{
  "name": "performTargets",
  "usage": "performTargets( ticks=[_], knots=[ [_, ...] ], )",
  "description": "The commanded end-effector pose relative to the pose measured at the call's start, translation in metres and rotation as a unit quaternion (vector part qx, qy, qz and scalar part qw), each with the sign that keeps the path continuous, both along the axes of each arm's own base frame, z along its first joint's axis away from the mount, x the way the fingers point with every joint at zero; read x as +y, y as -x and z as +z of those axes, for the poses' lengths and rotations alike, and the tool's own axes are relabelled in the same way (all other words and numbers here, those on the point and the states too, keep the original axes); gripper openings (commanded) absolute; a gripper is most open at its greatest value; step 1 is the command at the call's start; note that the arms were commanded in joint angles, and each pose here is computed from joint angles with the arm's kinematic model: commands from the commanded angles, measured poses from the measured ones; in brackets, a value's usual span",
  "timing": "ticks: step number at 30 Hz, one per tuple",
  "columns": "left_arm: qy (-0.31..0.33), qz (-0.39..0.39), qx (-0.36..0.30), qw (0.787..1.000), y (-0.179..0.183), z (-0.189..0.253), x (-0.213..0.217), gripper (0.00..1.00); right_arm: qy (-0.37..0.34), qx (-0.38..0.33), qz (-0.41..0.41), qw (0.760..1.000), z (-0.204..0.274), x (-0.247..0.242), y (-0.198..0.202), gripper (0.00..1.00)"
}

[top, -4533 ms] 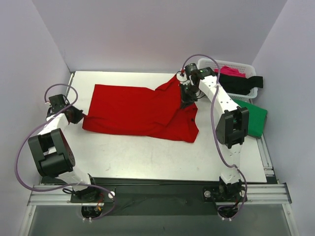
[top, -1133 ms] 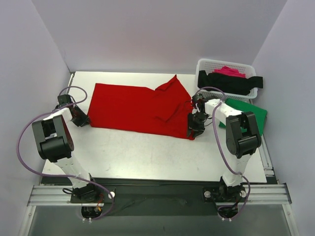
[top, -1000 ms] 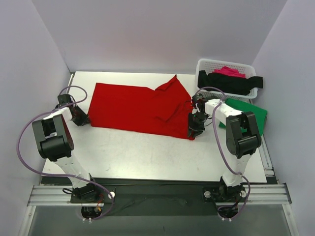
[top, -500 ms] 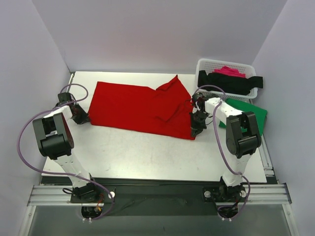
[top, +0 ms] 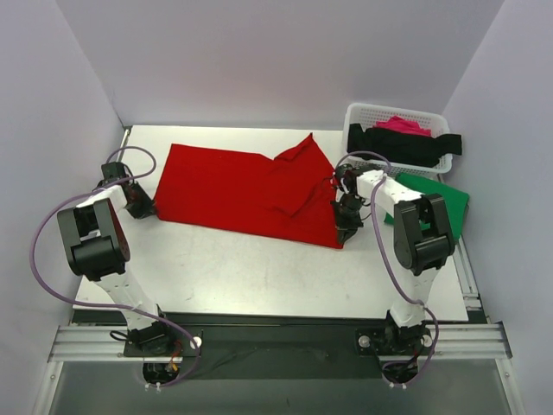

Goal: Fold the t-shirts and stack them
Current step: Fold the flattened tshirt in 1/3 of the way

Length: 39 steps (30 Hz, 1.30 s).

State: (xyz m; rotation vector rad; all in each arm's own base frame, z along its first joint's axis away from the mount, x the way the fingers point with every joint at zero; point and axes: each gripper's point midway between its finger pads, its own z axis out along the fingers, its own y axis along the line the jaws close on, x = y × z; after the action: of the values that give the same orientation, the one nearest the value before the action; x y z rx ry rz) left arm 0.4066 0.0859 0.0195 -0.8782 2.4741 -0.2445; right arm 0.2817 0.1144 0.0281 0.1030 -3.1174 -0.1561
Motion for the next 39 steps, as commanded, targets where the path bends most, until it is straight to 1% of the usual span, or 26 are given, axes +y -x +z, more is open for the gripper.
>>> performTargets(
  ticks=[1,9,12,20,26,31,38,39],
  knots=[
    [-0.037,0.004,0.048,0.998,0.027,-0.011,0.012,0.0,0.026,0.055,0.022,0.998,-0.002,-0.009,0.027,0.0],
    [-0.06,0.001,0.06,0.996,0.042,0.001,0.016,0.0,0.037,0.075,0.039,0.996,0.001,-0.014,0.041,0.0],
    [-0.062,0.001,0.075,0.995,0.054,0.001,0.016,0.0,0.034,0.092,0.043,0.994,0.003,-0.011,0.05,0.0],
    [-0.05,0.014,0.115,0.992,0.088,-0.004,0.016,0.0,0.035,0.127,0.06,0.989,0.004,-0.002,0.086,0.0],
    [-0.043,0.026,0.133,0.99,0.108,0.0,0.017,0.0,0.042,0.142,0.062,0.987,0.004,-0.001,0.11,0.0],
    [-0.029,0.038,0.157,0.986,0.13,-0.001,0.017,0.0,0.044,0.146,0.058,0.987,0.006,0.001,0.124,0.0],
    [-0.03,0.056,0.16,0.985,0.158,0.01,0.021,0.0,0.041,0.152,0.056,0.986,0.008,0.0,0.138,0.0],
    [-0.03,0.062,0.16,0.985,0.163,0.013,0.024,0.0,0.041,0.149,0.057,0.986,0.009,0.0,0.139,0.02]
  ],
)
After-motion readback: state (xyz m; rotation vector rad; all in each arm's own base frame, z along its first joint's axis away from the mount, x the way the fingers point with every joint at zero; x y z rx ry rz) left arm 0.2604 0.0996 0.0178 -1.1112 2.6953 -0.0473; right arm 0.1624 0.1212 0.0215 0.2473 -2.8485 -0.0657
